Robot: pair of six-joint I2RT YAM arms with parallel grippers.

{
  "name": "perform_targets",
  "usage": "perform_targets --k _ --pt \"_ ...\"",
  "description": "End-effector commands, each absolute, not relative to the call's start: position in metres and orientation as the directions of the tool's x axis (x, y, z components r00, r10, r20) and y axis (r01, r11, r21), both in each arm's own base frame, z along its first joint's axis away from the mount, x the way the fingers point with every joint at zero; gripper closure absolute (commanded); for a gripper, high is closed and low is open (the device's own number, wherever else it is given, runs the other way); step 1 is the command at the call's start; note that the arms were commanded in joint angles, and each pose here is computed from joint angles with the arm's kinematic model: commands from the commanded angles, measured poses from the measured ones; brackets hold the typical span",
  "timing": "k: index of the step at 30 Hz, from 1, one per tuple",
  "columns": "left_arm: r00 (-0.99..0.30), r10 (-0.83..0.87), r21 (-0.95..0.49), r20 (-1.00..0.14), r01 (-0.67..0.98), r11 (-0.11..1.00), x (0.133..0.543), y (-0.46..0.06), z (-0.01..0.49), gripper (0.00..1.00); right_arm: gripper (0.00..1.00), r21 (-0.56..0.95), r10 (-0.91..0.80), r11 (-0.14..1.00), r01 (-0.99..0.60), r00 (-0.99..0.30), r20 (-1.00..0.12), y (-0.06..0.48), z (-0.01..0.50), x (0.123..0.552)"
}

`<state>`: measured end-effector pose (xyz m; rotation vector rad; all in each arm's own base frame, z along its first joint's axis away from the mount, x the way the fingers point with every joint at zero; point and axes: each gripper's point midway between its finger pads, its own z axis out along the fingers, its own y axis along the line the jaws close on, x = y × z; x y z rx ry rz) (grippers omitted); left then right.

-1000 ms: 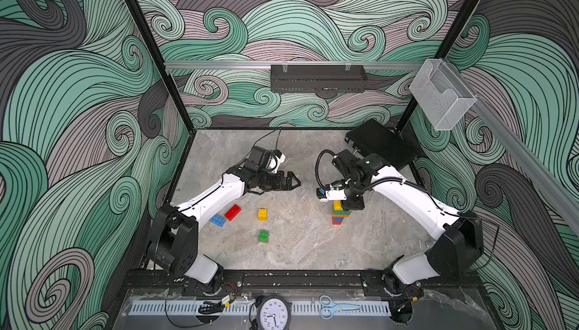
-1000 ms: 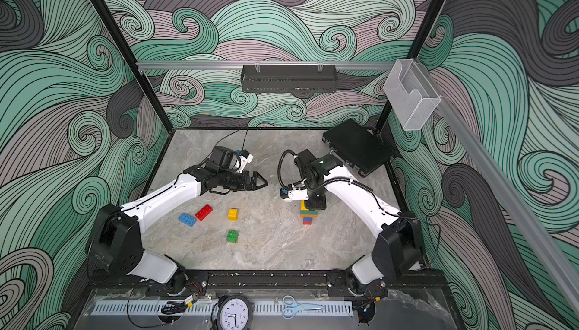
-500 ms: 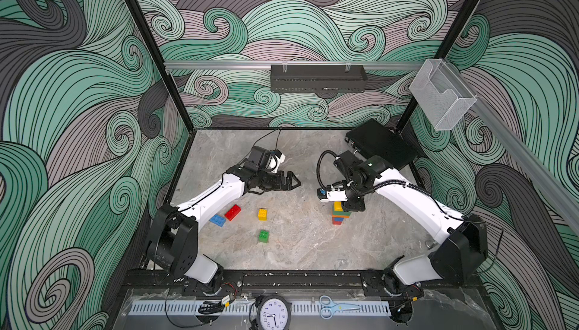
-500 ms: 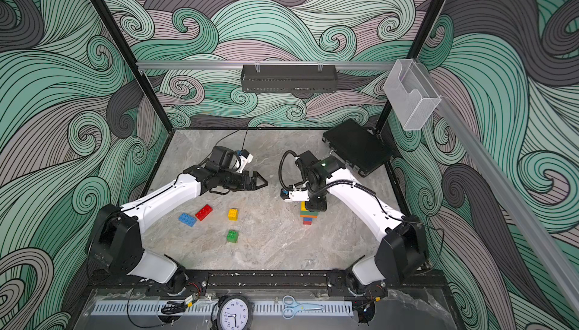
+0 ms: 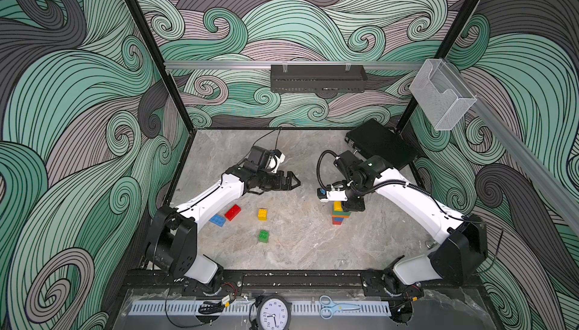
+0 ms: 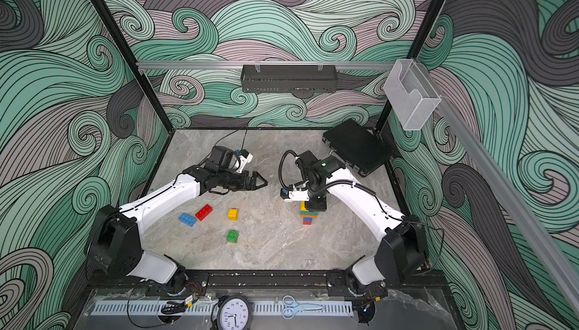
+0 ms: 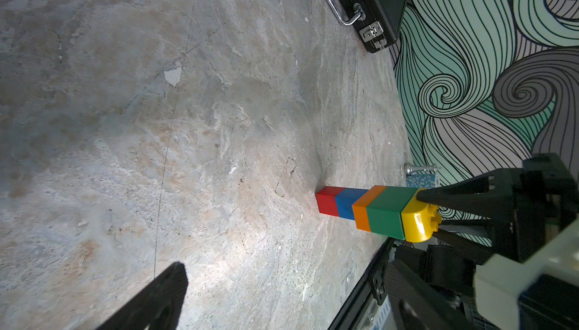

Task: Assemble an ice cream with lego
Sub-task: Assemble the lego brick with the lego brick.

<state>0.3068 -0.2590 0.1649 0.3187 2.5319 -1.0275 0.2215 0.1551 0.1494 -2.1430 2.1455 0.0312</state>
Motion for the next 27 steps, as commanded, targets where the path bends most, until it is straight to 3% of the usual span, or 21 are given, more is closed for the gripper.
perform_targets --k 1,27 --pt "-0.888 0.075 -0.604 -0.454 0.369 0.706 0.3029 -0.257 0.1721 0.01 0.78 0.004 -0.992 0.012 -1.0 -0.012 -0.128 0.1596 0.1498 0.2079" --pt "-0.891 0.081 -0.608 -0.448 0.369 0.703 0.302 -0.2586 0.1708 0.01 0.52 -0.042 -0.984 0.047 -0.998 -0.038 -0.176 0.1627 0.1582 0.214"
